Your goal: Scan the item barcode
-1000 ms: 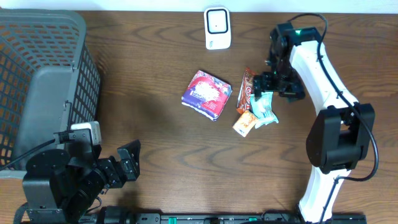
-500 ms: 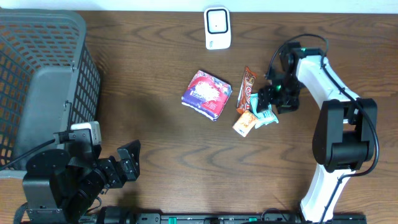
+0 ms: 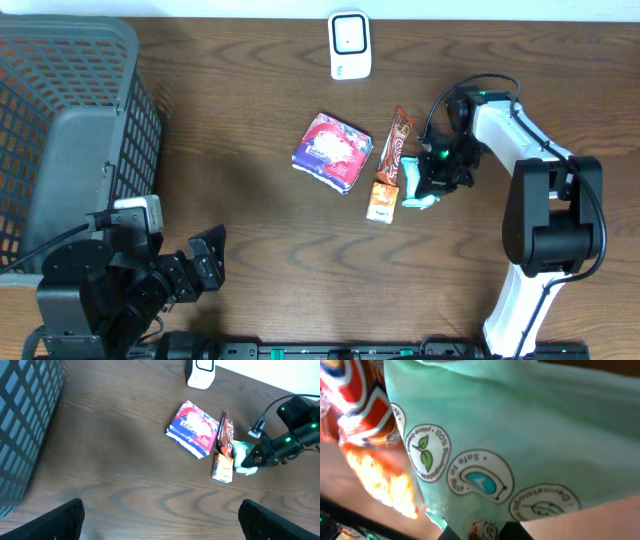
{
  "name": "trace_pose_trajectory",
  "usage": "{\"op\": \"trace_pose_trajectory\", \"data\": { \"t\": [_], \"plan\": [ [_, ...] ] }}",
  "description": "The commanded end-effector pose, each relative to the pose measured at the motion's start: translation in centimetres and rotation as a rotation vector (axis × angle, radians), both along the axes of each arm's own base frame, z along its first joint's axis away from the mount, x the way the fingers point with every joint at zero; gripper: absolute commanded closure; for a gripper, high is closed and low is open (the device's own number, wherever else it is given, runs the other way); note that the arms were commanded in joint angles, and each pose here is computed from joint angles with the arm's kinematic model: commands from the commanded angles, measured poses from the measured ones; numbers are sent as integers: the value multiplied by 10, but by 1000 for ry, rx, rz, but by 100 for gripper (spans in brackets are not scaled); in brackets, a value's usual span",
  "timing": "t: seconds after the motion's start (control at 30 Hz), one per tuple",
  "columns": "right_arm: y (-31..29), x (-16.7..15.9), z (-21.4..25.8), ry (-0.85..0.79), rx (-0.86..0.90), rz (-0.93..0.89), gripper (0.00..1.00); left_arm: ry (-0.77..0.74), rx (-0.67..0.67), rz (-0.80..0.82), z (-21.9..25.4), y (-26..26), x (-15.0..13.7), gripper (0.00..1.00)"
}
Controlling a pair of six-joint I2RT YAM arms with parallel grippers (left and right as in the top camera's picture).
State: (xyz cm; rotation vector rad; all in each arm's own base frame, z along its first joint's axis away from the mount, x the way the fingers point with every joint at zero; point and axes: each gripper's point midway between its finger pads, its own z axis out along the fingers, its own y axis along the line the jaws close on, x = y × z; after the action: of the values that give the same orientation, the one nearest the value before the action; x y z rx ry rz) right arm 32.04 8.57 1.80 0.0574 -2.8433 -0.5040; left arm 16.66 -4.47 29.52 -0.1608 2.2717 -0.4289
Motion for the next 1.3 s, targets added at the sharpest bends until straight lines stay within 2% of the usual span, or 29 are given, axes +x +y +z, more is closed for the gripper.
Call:
{"op": "trace_pose_trajectory", "data": {
  "t": [0.0, 0.23, 0.37, 0.47, 0.6, 0.7, 0.77, 0.83, 0.9, 1.13, 1.27],
  "plan": [
    [-16, 21, 21, -33, -116, -53, 99, -14, -8, -8, 6, -2, 0, 2],
    [-96, 38, 64, -100, -729, -320, 99, -14, -8, -8, 6, -2, 0, 2],
    [-119, 42, 71, -186, -946, -388, 99, -14, -8, -8, 6, -2, 0, 2],
    [-120, 41, 61, -222, -1008, -375, 99, -14, -8, -8, 6, -2, 0, 2],
    [-111, 40, 37, -251, -1001, -356, 98, -14, -8, -8, 6, -2, 0, 2],
    [-94, 34, 23, -243, -960, -331, 87, -14, -8, -8, 6, -2, 0, 2],
    [-80, 33, 20, -229, -905, -301, 87, -14, -8, -8, 6, -2, 0, 2],
    [-59, 37, 20, -221, -809, -248, 90, -14, -8, -8, 6, -2, 0, 2],
    [-33, 47, 26, -226, -680, -209, 99, -14, -8, -8, 6, -2, 0, 2],
    [28, 76, 59, -257, -288, -137, 99, -15, -8, -8, 6, -2, 0, 2],
    [22, 82, 62, -245, -225, -184, 93, -14, -8, -8, 6, -2, 0, 2]
  ]
}}
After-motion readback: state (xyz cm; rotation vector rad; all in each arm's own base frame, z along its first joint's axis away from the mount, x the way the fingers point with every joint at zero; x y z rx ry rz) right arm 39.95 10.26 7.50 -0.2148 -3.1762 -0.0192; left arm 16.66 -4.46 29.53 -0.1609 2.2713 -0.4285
